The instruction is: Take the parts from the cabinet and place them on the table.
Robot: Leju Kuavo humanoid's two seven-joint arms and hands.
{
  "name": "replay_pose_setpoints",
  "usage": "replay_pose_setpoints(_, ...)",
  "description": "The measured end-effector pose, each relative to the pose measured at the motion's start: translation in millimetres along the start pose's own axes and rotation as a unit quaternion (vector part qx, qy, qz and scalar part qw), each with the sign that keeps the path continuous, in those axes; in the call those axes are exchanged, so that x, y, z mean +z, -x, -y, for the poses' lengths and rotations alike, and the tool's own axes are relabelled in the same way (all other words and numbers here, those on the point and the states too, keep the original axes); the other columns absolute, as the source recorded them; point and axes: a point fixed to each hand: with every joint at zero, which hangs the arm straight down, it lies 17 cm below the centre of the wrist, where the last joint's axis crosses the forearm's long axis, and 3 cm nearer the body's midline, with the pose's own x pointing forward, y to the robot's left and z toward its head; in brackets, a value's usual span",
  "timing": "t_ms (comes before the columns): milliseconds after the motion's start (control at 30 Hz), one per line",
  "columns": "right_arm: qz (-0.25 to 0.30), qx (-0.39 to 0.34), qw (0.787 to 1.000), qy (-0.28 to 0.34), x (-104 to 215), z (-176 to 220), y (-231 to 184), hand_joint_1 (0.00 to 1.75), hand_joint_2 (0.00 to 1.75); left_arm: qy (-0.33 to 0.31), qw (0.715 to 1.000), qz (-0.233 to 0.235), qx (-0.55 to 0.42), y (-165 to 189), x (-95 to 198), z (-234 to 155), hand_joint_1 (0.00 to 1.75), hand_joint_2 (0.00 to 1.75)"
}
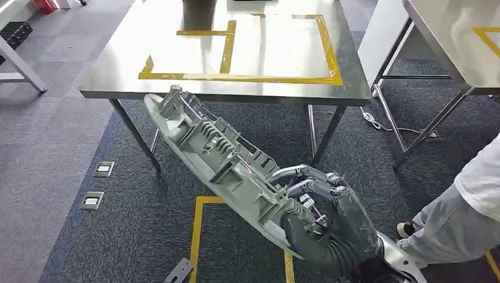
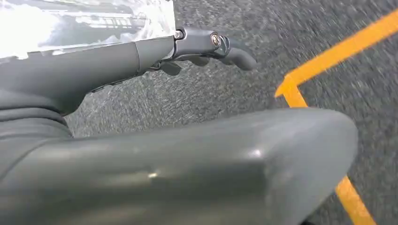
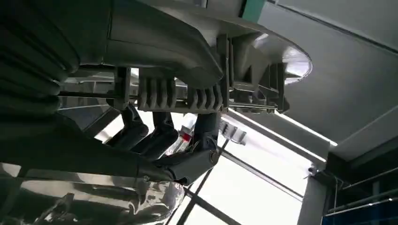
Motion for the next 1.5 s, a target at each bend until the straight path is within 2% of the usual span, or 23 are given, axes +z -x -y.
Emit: replay_pose_setpoints(1500,0.0,-0.005,1.0,0.005,0,3,0,1.75,1.75,0.008,1.0,-0.011,0.001,6,3,10,0.0,1.75)
